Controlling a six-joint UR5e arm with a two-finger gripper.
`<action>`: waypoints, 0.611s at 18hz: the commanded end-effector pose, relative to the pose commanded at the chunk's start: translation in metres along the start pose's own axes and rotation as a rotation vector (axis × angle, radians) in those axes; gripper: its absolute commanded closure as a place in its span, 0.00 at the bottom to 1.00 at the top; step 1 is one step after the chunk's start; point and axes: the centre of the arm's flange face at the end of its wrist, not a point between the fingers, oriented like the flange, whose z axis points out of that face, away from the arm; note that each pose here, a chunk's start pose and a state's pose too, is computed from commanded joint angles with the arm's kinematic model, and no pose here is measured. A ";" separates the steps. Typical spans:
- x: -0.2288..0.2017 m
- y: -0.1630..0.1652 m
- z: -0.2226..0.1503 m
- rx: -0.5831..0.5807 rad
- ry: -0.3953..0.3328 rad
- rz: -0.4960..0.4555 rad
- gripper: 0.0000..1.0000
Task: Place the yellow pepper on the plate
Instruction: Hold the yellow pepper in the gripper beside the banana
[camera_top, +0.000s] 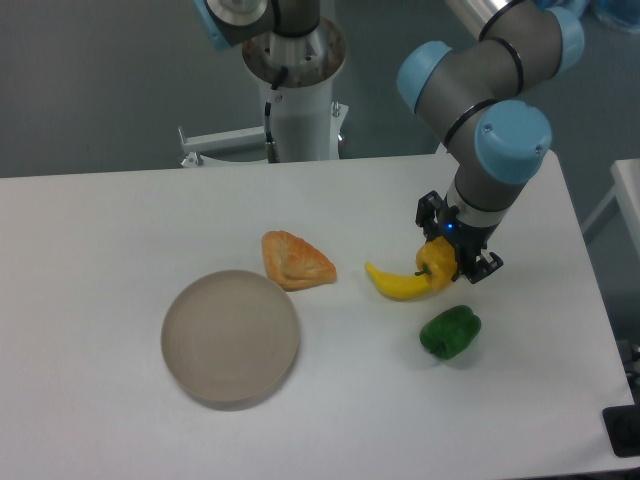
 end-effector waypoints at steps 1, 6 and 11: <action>0.000 -0.001 0.000 0.000 0.000 0.002 0.90; 0.000 -0.002 0.000 0.001 0.000 0.000 0.90; 0.006 -0.012 0.008 0.002 0.019 0.010 0.90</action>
